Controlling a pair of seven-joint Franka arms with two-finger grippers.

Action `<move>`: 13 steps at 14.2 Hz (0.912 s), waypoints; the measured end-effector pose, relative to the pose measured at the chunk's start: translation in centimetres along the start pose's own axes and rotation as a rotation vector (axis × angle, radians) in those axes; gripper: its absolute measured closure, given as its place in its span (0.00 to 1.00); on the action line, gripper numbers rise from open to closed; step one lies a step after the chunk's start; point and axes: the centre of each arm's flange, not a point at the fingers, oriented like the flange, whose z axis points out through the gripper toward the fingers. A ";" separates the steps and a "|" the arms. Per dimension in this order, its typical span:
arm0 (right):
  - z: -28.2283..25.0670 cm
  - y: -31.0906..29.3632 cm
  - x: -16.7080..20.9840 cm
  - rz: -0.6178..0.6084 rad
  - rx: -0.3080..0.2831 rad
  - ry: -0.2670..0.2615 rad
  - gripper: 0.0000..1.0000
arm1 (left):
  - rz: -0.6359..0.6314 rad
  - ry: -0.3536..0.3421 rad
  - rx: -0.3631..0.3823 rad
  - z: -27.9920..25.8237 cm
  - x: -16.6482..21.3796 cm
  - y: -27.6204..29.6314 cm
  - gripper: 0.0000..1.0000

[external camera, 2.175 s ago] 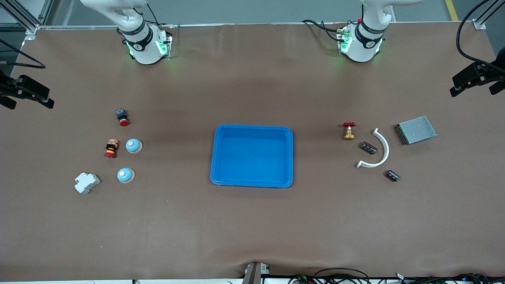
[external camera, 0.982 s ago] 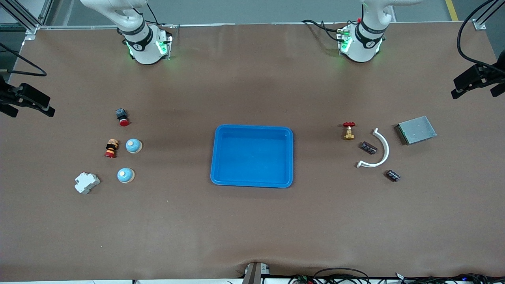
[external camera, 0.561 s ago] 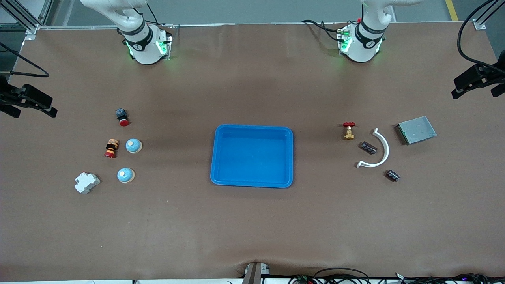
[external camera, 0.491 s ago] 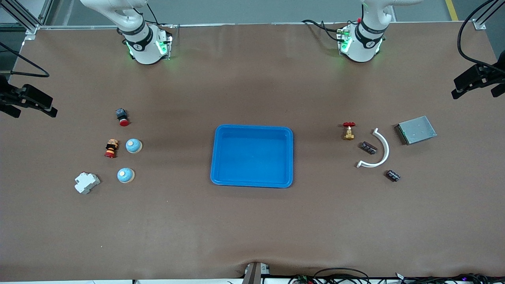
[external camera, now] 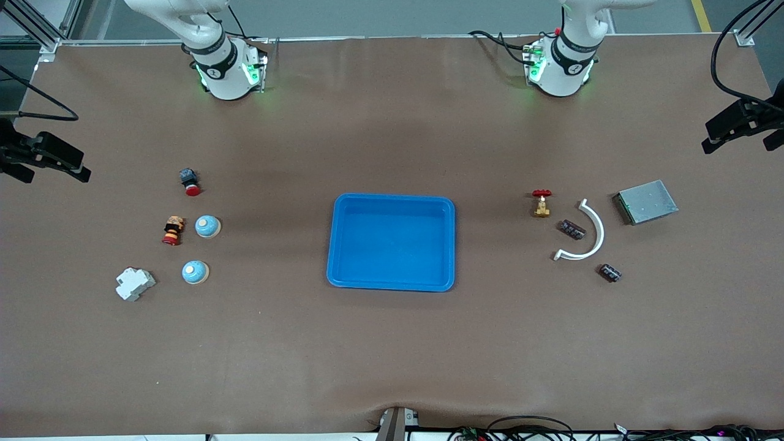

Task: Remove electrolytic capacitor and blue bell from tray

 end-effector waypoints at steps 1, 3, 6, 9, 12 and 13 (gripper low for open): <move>0.1 0.0 0.0 0.000 0.000 -0.002 0.00 | 0.000 0.000 0.000 0.0 0.0 0.0 0.00; 0.1 0.0 0.0 0.000 -0.002 -0.003 0.00 | 0.000 0.000 0.000 0.0 0.0 0.0 0.00; 0.2 0.1 0.0 0.000 -0.005 -0.003 0.00 | 0.000 0.000 0.000 0.0 0.0 0.0 0.00; 0.2 0.1 0.0 0.000 -0.007 -0.003 0.00 | 0.000 0.000 0.000 0.0 0.0 0.0 0.00; 0.2 0.1 0.0 0.000 -0.008 -0.004 0.00 | 0.001 0.000 0.000 0.0 0.0 0.0 0.00; 0.2 0.1 0.0 0.000 -0.008 -0.004 0.00 | 0.001 0.000 0.000 0.0 0.0 0.0 0.00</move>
